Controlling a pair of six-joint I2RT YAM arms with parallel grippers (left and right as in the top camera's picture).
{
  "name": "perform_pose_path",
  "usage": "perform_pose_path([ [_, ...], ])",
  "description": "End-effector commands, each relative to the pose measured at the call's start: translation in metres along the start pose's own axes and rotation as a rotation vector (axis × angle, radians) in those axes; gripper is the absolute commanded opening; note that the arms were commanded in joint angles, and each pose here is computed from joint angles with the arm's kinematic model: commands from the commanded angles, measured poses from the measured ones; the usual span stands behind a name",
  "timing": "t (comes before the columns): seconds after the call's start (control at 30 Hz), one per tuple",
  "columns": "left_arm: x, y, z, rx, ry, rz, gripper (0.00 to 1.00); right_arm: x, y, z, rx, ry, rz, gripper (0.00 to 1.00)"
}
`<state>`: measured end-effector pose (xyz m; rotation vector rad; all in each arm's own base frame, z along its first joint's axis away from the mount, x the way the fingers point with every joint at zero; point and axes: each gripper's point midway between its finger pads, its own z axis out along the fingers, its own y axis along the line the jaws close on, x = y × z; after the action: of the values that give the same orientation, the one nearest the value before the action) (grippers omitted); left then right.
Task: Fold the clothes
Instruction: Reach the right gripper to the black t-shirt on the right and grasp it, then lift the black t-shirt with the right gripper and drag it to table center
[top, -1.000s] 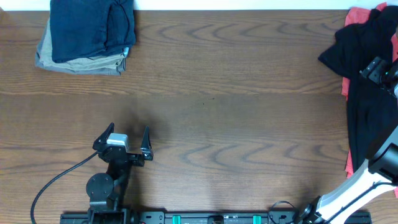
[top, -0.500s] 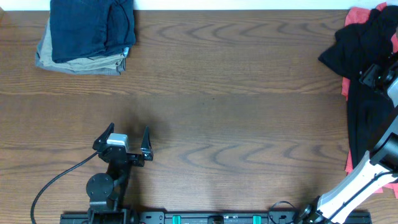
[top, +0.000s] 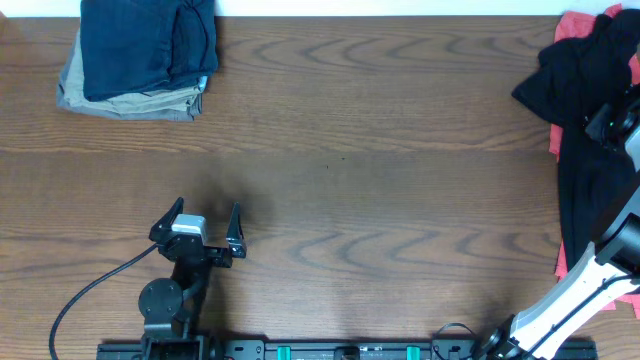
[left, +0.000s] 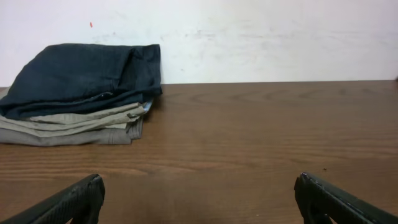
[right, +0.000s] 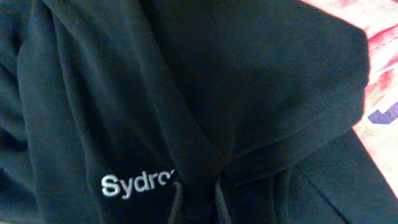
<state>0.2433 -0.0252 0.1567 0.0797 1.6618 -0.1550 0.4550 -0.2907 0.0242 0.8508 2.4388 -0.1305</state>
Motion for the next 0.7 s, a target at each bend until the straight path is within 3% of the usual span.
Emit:
perform_pose_path([
  [0.0,0.015,-0.001,0.001,0.008,0.041,-0.001,0.98,-0.020,0.003,-0.015,-0.007,-0.033,-0.002,0.12],
  [0.2,0.015,-0.001,0.001,0.008,0.041,-0.001,0.98,-0.045,0.010,-0.057,-0.017,-0.095,-0.010,0.01],
  [0.6,0.015,-0.001,0.001,0.008,0.041,-0.001,0.98,-0.079,0.068,-0.145,-0.095,-0.254,-0.089,0.05],
  [0.67,0.015,-0.001,0.001,0.008,0.041,-0.001,0.98,-0.077,0.077,-0.152,-0.106,-0.254,-0.102,0.01],
])
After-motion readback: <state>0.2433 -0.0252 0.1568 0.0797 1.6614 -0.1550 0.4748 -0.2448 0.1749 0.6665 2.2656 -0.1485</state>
